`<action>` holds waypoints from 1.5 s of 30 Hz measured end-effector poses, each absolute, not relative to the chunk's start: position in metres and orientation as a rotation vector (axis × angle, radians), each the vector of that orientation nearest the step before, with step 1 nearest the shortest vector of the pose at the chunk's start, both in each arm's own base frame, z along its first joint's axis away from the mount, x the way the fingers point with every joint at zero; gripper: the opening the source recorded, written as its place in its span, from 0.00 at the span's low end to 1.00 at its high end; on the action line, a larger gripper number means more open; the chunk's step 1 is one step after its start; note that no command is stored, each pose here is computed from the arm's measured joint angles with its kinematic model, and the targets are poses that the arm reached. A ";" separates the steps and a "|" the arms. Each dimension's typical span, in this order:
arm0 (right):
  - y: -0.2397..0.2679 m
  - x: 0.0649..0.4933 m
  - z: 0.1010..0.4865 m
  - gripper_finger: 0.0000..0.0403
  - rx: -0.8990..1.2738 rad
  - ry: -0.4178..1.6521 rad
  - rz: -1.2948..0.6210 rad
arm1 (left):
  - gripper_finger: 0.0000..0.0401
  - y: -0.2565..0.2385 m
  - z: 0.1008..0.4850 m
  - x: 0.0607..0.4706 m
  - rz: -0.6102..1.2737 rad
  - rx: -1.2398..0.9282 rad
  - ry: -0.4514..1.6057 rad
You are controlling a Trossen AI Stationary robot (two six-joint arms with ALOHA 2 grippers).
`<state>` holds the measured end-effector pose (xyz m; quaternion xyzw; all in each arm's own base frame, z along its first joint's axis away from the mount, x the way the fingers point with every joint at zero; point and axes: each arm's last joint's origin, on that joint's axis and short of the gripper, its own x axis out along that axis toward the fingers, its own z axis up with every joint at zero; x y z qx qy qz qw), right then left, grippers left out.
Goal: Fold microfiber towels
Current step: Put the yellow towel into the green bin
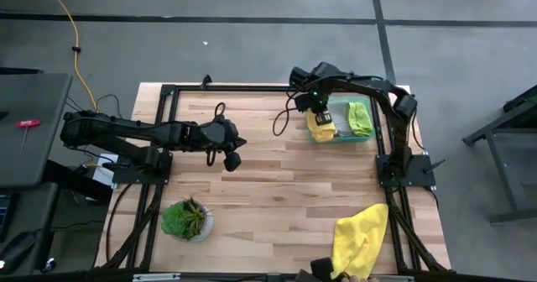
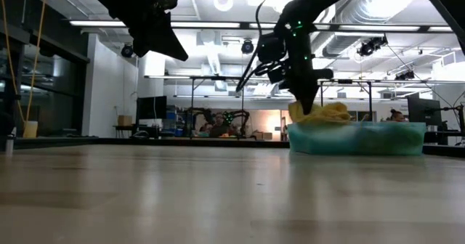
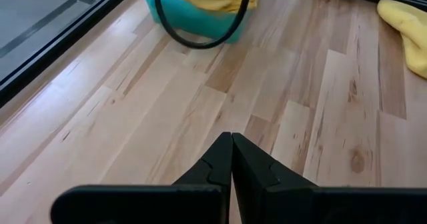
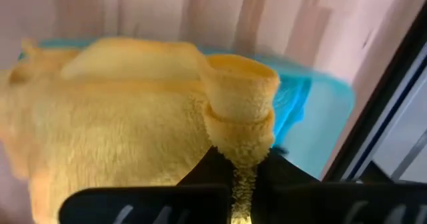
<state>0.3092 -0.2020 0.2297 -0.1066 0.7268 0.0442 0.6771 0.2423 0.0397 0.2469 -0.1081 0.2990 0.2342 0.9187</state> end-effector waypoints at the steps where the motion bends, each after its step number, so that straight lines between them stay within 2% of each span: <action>1: -0.203 0.310 0.229 0.00 -0.245 1.624 0.093 | 0.00 0.040 0.247 0.242 0.481 -0.222 0.615; 7: -0.208 0.310 0.225 0.00 -0.254 1.680 -0.008 | 0.00 0.040 0.247 0.242 0.481 -0.222 0.615; 18: -0.221 0.303 0.225 0.00 -0.010 1.618 -0.207 | 0.00 0.040 0.247 0.242 0.473 -0.197 0.621; 28: -0.221 0.302 0.225 0.04 0.092 1.613 -0.298 | 0.00 0.040 0.247 0.242 0.473 -0.198 0.621; 35: -0.220 0.300 0.225 0.04 -0.004 1.651 -0.190 | 0.00 0.040 0.247 0.242 0.473 -0.198 0.621; 39: -0.222 0.299 0.225 0.04 -0.094 1.685 -0.197 | 0.00 0.040 0.247 0.242 0.472 -0.198 0.621; 45: -0.226 0.299 0.225 0.04 -0.103 1.673 -0.219 | 0.00 0.040 0.247 0.242 0.472 -0.198 0.621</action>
